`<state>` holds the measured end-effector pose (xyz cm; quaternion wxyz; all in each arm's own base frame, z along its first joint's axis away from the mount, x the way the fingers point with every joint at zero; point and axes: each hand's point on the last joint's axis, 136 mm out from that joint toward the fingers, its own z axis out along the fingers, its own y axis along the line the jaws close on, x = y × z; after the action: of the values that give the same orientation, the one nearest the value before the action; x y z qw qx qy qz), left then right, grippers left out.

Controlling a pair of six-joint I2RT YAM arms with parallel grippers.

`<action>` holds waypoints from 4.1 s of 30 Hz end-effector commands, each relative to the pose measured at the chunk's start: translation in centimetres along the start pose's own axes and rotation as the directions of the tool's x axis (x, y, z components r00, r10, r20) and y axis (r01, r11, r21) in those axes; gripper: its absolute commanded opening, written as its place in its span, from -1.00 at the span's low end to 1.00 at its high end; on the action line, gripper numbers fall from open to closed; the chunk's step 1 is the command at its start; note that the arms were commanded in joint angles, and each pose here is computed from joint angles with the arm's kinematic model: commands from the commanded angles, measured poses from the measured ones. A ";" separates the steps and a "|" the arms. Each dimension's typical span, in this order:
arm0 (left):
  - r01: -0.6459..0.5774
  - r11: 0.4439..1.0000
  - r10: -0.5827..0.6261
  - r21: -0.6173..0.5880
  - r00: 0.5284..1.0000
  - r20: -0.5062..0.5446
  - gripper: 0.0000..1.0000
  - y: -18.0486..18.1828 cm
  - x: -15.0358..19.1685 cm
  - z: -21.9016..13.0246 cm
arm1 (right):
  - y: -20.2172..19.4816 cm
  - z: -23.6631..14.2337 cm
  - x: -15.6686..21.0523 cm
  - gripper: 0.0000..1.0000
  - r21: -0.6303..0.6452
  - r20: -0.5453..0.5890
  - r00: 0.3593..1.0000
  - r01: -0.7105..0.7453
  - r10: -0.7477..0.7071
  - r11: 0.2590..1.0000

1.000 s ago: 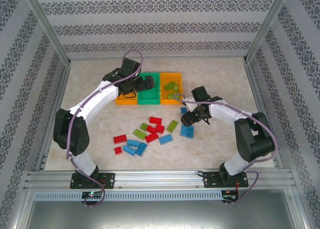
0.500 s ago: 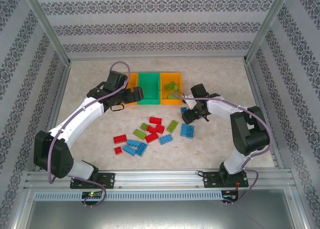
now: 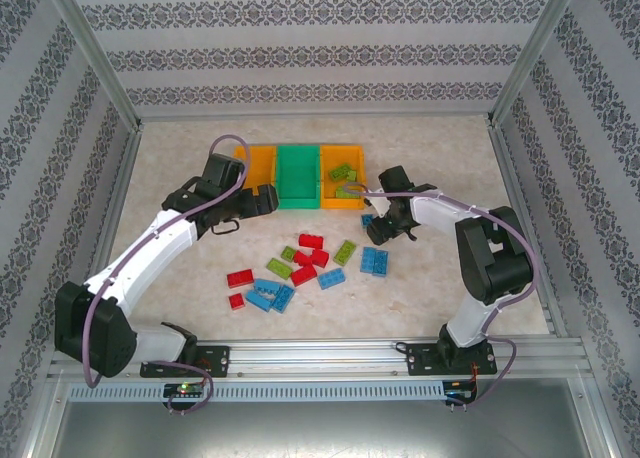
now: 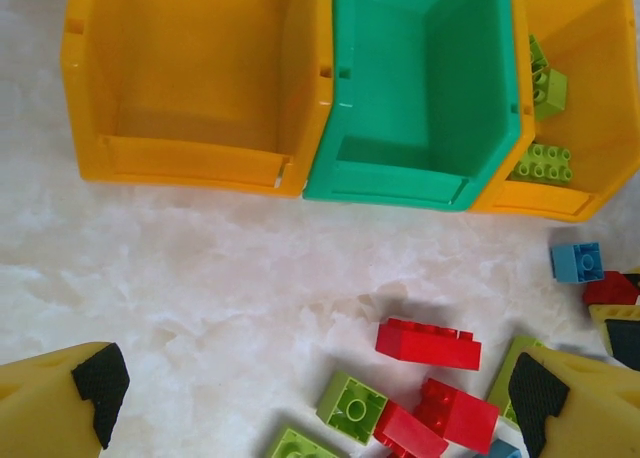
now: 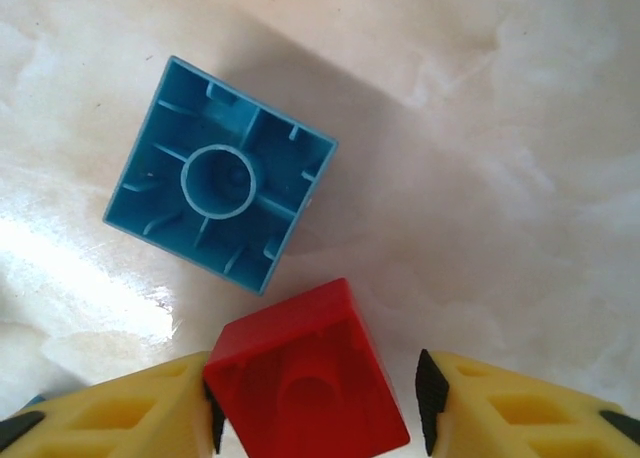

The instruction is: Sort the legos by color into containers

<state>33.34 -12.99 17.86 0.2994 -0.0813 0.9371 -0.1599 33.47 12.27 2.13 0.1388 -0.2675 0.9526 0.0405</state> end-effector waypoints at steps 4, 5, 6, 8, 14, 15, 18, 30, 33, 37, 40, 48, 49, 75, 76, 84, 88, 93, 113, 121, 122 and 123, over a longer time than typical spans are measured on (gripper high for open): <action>-0.001 1.000 0.000 -0.030 1.000 -0.028 0.99 1.6 1.1 0.2 | 1.1 -0.7 0.3 -0.10 -0.025 -0.001 1.000 -0.007 0.007 1.000; 0.001 1.000 -0.002 -0.028 1.000 -0.031 0.99 1.6 1.2 0.2 | 1.2 -0.6 0.5 -0.12 -0.026 -0.007 1.000 -0.008 0.008 1.000; 0.002 1.000 -0.003 -0.027 0.999 -0.032 0.99 1.7 1.3 0.3 | 1.3 -0.6 0.7 -0.15 -0.028 -0.013 1.000 -0.009 0.009 1.000; 0.005 1.000 -0.006 -0.023 0.999 -0.033 0.99 1.7 1.3 0.3 | 1.4 -0.5 1.0 -0.20 -0.025 -0.027 1.000 -0.009 0.008 1.000; 0.006 1.000 -0.007 -0.030 0.999 -0.033 0.99 2.0 1.4 0.1 | 1.6 -1.0 1.0 -0.29 -0.017 -0.025 1.000 -0.017 0.017 1.000; 0.007 0.999 -0.008 -0.031 1.000 -0.030 0.99 2.1 1.4 0.1 | 1.6 -1.2 0.9 -0.30 -0.016 -0.018 1.000 -0.016 0.016 1.000; 0.009 0.999 -0.011 -0.039 0.999 -0.031 0.99 2.4 1.6 0.1 | 2.2 -2.3 0.5 -0.32 -0.029 0.014 1.000 -0.011 0.012 1.000; -0.021 0.997 0.015 -0.072 0.997 -0.077 0.99 3.6 3.1 1.3 | 11.2 -5.8 -5.8 -0.35 -0.236 0.187 0.981 0.099 -0.055 0.967; -0.027 0.996 0.021 -0.084 0.997 -0.079 0.99 3.9 3.2 1.4 | 13.5 -5.9 -8.7 -0.36 -0.308 0.212 0.977 0.096 -0.030 0.947; -0.033 0.996 0.025 -0.088 0.996 -0.091 0.99 4.1 3.7 1.6 | 15.4 -5.5 -12.2 -0.38 -0.382 0.214 0.976 0.047 0.039 0.923; -0.035 0.995 0.027 -0.089 0.995 -0.097 0.99 4.3 4.1 1.8 | 15.5 -4.8 -14.6 -0.40 -0.396 0.208 0.971 -0.026 0.117 0.918; -0.072 0.984 0.051 -0.165 0.991 -0.125 0.99 6.2 5.2 2.3 | 13.4 -3.7 -19.4 -0.38 -0.356 0.224 0.924 -0.218 0.309 0.909; -0.077 0.982 0.054 -0.175 0.990 -0.132 0.99 6.4 5.5 2.3 | 13.2 -3.5 -19.6 -0.37 -0.344 0.221 0.921 -0.233 0.320 0.910; 0.036 0.968 -0.115 -0.250 0.944 -0.309 0.99 9.0 12.6 3.0 | 9.5 -1.4 -20.3 0.04 -0.219 0.215 0.884 -0.370 0.415 0.903; 0.045 0.967 -0.125 -0.252 0.942 -0.313 0.99 9.1 13.0 3.0 | 9.6 -1.5 -20.3 0.04 -0.218 0.219 0.885 -0.366 0.411 0.905; 0.130 0.951 -0.227 -0.279 0.910 -0.348 0.99 9.5 16.1 2.9 | 8.8 -3.4 -18.5 0.10 -0.134 0.297 0.879 -0.349 0.374 0.927; 0.144 0.947 -0.240 -0.287 0.911 -0.334 0.99 9.3 16.1 2.8 | 8.4 -3.5 -17.3 0.11 -0.111 0.300 0.879 -0.354 0.371 0.928; 0.128 0.951 -0.226 -0.281 0.909 -0.351 0.99 8.4 16.4 3.1 | 8.1 -3.1 -16.2 0.13 -0.094 0.284 0.883 -0.361 0.373 0.928; 0.060 0.942 -0.194 -0.331 0.901 -0.389 0.62 9.2 17.5 4.7 | 4.0 -6.2 -14.0 0.14 -0.041 0.349 0.843 -0.422 0.409 0.906; 0.041 0.939 -0.175 -0.341 0.912 -0.372 0.29 9.6 17.3 4.4 | 1.1 -7.6 -11.1 0.14 -0.010 0.376 0.812 -0.478 0.446 0.878; 0.042 0.939 -0.175 -0.342 0.914 -0.367 0.28 9.6 17.2 4.3 | 0.8 -7.7 -10.7 0.14 -0.004 0.377 0.811 -0.481 0.447 0.877; 0.042 0.940 -0.172 -0.339 0.916 -0.363 0.26 9.6 17.1 4.3 | 0.6 -7.8 -10.2 0.14 0.001 0.376 0.811 -0.485 0.449 0.875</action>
<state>21.00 -9.42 1.72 0.0628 -0.1574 0.9848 -0.0392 39.76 18.16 11.54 0.2918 -0.0108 0.9522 0.0895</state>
